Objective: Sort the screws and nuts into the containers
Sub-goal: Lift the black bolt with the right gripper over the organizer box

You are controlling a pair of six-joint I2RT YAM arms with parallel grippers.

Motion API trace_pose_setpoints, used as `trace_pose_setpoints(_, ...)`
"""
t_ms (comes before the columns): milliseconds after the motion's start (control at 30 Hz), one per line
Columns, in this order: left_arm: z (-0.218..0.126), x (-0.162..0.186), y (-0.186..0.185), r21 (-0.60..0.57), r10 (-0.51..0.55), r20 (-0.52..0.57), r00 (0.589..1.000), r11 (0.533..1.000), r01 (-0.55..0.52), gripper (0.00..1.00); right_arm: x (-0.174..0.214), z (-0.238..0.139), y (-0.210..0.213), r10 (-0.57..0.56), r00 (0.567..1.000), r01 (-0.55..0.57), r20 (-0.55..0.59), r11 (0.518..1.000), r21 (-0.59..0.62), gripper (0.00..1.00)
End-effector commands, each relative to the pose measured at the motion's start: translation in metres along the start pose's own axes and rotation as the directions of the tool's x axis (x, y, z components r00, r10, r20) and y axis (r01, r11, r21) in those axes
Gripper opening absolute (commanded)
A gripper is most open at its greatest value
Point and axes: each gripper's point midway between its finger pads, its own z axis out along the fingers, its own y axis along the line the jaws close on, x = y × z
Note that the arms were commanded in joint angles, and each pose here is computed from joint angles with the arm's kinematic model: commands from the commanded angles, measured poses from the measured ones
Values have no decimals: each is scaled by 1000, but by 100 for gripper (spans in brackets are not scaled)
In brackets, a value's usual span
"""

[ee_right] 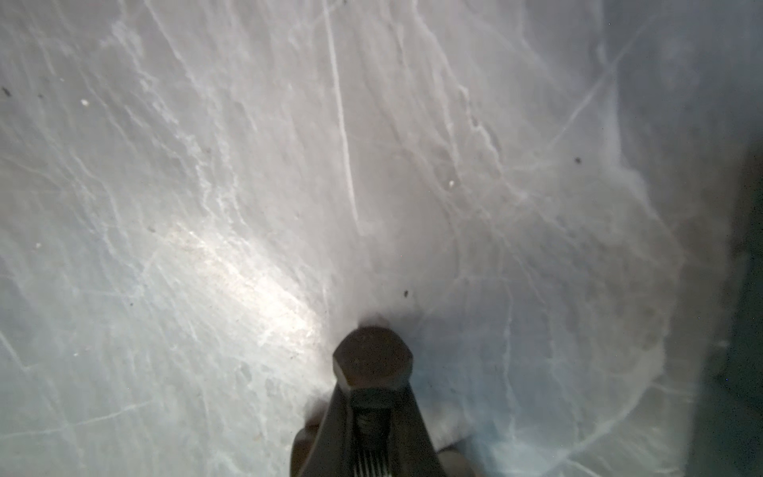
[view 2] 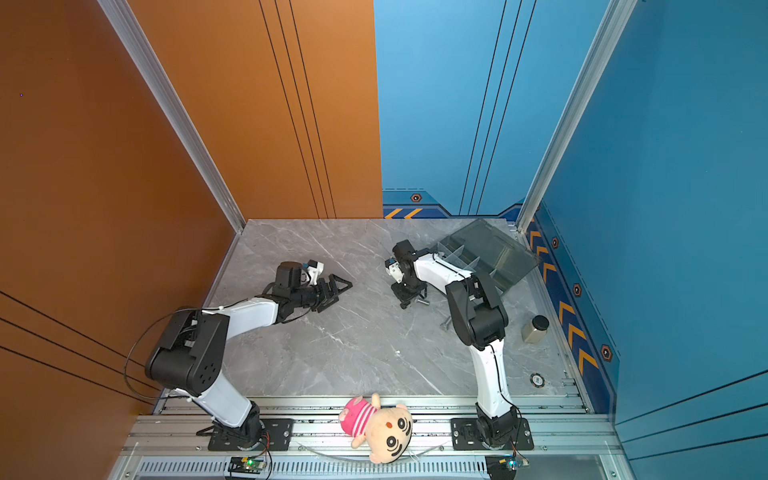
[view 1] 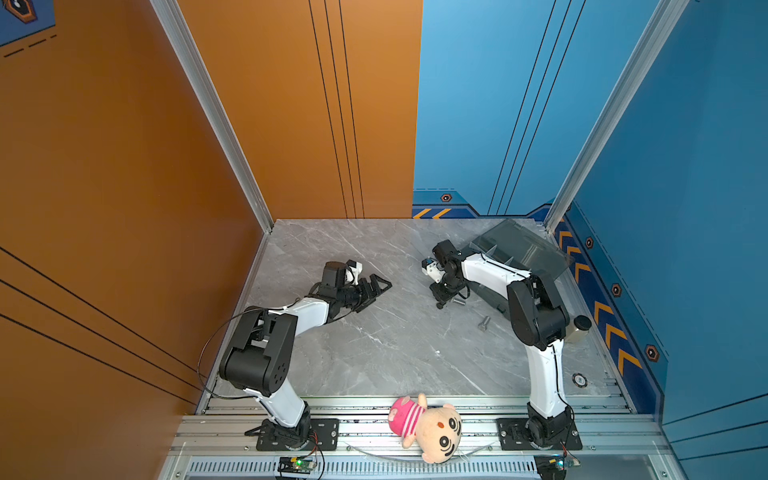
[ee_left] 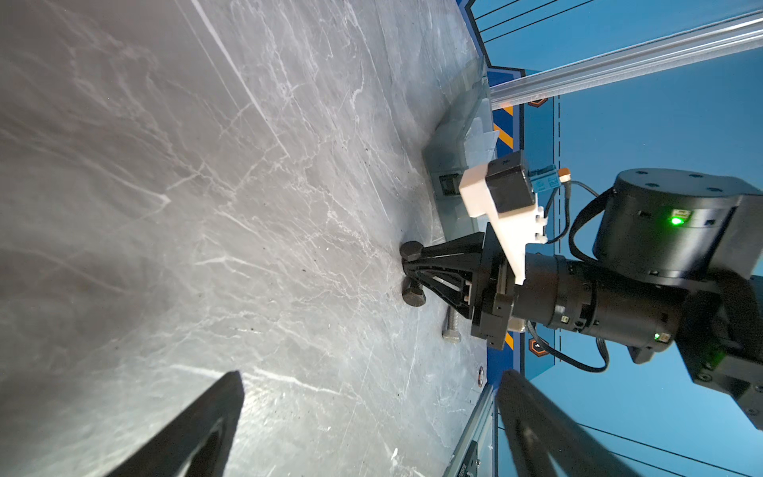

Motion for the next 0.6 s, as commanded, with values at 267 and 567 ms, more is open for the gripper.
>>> trace_pose_setpoints(267,-1,-3,-7,8,30,6,1000,1000,-30,98,-36,-95,-18,217,930,-146,295,959,-245,0)
trace_pose_setpoints(567,0,-2,-6,11,26,3,1000,1000,-26,98,-23,-119,-88,424,831,-407,360,905,-125,0)
